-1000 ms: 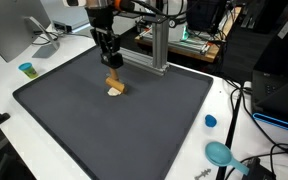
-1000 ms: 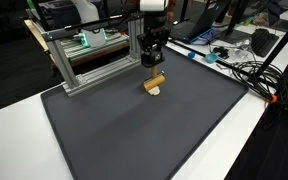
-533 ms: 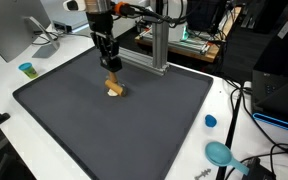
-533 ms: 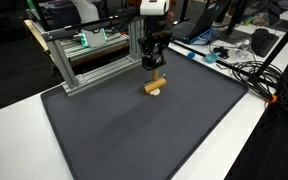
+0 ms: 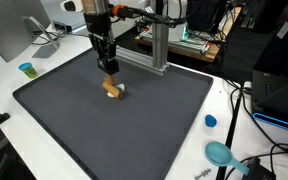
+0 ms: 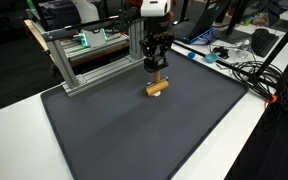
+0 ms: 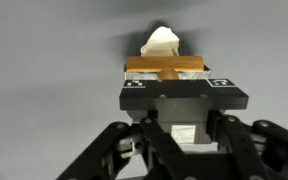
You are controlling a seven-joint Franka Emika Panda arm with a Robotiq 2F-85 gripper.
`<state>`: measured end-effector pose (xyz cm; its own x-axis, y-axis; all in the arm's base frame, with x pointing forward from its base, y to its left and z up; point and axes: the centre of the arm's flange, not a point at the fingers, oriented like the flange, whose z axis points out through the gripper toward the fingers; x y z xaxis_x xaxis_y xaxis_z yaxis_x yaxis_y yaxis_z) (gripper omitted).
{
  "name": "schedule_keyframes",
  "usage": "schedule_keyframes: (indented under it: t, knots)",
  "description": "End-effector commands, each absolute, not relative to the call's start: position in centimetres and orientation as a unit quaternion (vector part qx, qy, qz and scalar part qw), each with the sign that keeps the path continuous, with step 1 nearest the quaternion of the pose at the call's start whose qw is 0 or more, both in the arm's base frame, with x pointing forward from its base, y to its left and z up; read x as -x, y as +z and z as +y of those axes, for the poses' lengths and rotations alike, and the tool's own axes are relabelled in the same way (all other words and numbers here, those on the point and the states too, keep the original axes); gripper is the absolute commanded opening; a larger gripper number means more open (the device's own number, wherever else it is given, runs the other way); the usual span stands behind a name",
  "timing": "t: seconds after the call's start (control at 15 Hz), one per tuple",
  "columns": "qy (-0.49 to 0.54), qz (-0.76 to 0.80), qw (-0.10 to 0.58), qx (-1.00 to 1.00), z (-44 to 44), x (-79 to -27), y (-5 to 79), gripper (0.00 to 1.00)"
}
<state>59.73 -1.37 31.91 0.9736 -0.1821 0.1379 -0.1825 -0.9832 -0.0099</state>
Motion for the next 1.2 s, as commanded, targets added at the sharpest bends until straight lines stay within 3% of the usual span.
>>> schedule_keyframes:
  t: [0.0, 0.47, 1.13]
  knots:
    - [0.069, -0.105, 0.003, -0.992, -1.3, -61.1, 29.1, 0.22]
    - [0.107, -0.123, -0.005, -0.987, -1.7, -62.6, 31.1, 0.22]
    - [0.071, -0.089, 0.032, -0.993, -1.7, -59.3, 33.9, 0.22]
